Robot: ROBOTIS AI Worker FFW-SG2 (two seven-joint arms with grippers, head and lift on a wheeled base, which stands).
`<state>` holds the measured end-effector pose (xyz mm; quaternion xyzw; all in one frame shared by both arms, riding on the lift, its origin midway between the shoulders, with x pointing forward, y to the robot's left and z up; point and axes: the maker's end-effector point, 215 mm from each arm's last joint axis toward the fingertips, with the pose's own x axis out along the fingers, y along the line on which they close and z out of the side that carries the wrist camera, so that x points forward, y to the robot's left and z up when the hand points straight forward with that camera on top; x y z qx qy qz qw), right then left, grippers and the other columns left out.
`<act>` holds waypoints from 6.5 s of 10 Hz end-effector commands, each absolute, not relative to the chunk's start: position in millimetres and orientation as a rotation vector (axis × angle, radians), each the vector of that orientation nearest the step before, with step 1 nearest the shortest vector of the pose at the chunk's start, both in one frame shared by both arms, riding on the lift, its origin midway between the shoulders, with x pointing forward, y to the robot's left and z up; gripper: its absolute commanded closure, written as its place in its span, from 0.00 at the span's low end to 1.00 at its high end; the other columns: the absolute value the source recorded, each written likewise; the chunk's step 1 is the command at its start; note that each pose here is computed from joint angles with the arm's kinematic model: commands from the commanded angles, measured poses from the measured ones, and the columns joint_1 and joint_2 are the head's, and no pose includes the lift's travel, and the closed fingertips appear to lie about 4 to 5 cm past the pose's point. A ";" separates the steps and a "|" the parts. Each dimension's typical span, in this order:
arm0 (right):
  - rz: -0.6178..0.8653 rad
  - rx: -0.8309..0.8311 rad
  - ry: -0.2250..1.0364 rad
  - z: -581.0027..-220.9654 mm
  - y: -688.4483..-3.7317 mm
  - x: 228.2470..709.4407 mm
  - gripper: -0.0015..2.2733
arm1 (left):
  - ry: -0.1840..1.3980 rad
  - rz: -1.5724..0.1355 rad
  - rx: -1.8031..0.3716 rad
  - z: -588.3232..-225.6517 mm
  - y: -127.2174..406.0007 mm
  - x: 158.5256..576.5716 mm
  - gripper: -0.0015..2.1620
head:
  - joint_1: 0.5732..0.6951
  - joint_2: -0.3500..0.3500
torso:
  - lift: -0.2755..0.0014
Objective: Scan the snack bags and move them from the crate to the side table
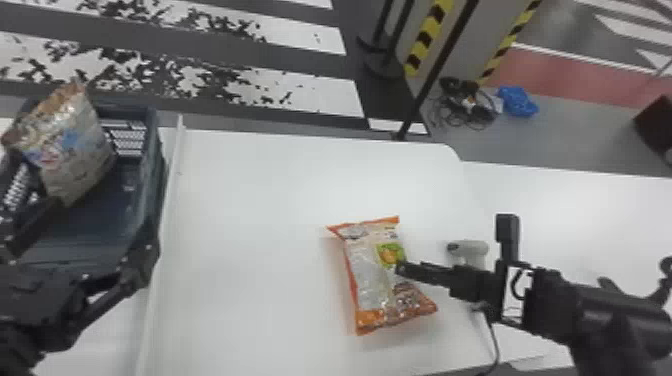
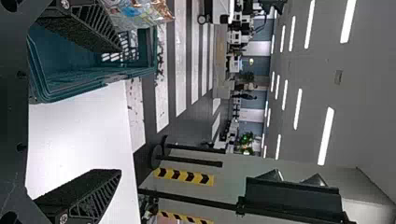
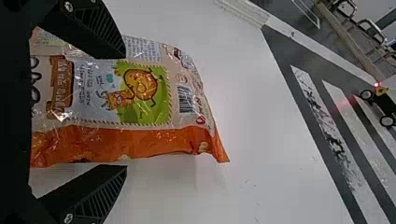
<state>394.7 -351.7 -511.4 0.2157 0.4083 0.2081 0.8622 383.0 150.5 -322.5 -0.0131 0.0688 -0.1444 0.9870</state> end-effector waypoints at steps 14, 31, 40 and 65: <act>0.253 0.397 0.422 -392.9 -431.5 460.4 0.99 | 0.196 -0.296 -0.006 -340.8 148.9 382.2 0.03 | 1.00 0.06 | 0.68; -0.843 0.078 0.301 -485.4 -718.8 410.5 0.00 | 0.177 -0.344 0.000 -324.8 133.6 366.6 0.03 | 1.00 0.00 | 0.68; -0.357 0.035 0.074 -370.4 -464.3 430.1 0.02 | 0.153 -0.354 0.008 -321.9 125.3 374.7 0.03 | 1.00 0.00 | 0.68; -0.047 0.062 0.146 -401.0 -277.6 399.8 0.04 | 0.161 0.032 -0.031 -365.7 312.9 567.3 0.56 | 1.00 0.57 | 0.68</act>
